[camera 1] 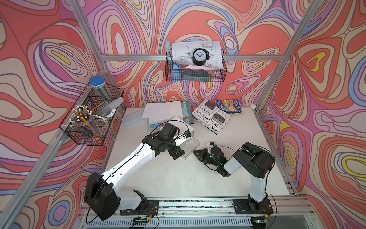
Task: Put the bluetooth earphones in the drawer according to color
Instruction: Open the drawer in the storage box.
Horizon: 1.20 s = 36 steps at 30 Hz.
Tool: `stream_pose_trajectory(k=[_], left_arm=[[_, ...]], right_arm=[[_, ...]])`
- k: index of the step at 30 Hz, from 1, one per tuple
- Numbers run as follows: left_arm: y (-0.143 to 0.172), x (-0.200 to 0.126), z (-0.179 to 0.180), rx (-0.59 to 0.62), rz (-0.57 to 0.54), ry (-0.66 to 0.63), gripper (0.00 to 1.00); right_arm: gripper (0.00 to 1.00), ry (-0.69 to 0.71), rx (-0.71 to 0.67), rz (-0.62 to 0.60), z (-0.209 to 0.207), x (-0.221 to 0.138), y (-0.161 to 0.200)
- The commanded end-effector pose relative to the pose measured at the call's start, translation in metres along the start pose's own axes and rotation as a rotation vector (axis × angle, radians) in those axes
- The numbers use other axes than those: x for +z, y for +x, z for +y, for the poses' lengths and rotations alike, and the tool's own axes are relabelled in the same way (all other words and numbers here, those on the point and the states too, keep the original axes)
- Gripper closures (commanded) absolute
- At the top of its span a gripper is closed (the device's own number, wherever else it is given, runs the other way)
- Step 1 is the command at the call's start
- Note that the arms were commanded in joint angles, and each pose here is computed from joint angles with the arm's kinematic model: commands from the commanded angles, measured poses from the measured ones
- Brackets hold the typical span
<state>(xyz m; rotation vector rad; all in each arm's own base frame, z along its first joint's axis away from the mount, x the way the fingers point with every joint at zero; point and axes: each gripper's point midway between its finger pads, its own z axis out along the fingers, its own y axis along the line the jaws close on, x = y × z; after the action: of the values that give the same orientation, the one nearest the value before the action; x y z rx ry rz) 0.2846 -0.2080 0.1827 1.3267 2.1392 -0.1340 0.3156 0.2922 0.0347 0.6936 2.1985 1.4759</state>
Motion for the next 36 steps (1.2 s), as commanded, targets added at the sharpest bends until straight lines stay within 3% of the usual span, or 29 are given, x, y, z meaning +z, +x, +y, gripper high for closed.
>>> stream_pose_trajectory(k=[1,36], left_arm=[[-0.003,-0.010,-0.001,-0.009,-0.015,0.006,0.01],[-0.001,-0.010,0.000,-0.009,-0.010,0.002,0.02]], right_arm=[[1.00,0.096,0.018,-0.024,-0.027,-0.009,-0.001],[1.00,0.152,0.026,-0.013,-0.039,-0.021,0.004]])
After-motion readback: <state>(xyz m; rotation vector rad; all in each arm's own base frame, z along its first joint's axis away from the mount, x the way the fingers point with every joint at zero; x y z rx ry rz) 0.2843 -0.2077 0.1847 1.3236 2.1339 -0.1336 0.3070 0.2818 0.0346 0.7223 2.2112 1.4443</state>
